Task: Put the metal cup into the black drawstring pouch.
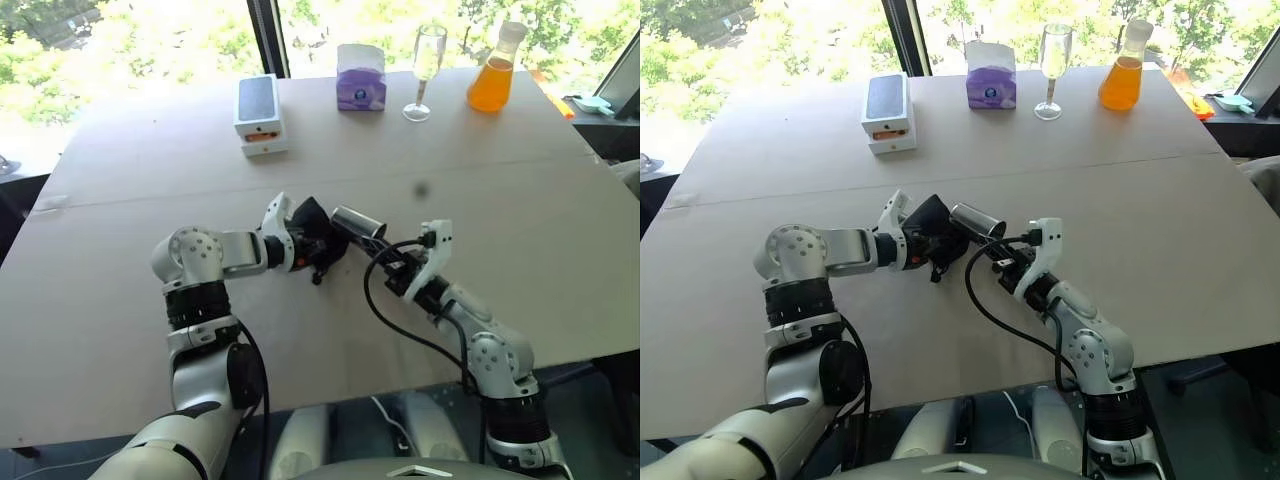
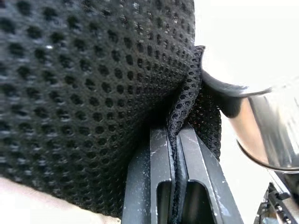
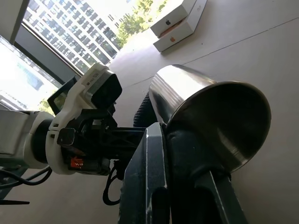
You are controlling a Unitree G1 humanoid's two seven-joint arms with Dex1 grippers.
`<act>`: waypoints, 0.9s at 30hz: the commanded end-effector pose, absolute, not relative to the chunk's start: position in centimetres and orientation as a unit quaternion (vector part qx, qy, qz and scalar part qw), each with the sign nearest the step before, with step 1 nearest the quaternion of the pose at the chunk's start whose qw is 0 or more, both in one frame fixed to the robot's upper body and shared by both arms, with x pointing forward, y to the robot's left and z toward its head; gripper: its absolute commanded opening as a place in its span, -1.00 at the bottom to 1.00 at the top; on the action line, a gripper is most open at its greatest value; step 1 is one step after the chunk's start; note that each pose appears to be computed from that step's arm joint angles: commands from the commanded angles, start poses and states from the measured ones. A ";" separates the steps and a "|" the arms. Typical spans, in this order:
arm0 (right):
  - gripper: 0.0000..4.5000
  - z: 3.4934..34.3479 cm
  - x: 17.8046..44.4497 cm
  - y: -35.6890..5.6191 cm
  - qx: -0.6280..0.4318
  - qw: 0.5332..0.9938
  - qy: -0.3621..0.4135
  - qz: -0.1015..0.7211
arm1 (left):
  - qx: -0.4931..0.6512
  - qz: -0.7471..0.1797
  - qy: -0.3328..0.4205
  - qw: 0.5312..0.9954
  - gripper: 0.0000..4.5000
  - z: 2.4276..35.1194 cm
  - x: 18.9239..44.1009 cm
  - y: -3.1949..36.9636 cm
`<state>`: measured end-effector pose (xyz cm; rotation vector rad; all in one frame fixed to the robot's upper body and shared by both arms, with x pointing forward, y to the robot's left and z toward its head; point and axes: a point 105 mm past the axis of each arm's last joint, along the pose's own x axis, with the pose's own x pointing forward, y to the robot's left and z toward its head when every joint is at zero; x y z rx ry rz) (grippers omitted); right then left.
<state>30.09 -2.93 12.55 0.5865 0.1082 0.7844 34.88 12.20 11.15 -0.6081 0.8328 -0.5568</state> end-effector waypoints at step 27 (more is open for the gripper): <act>-0.97 10.7 27.3 -5.0 0.110 0.878 0.100 0.455 | -0.259 -0.289 0.360 0.849 -1.00 13.5 35.1 11.3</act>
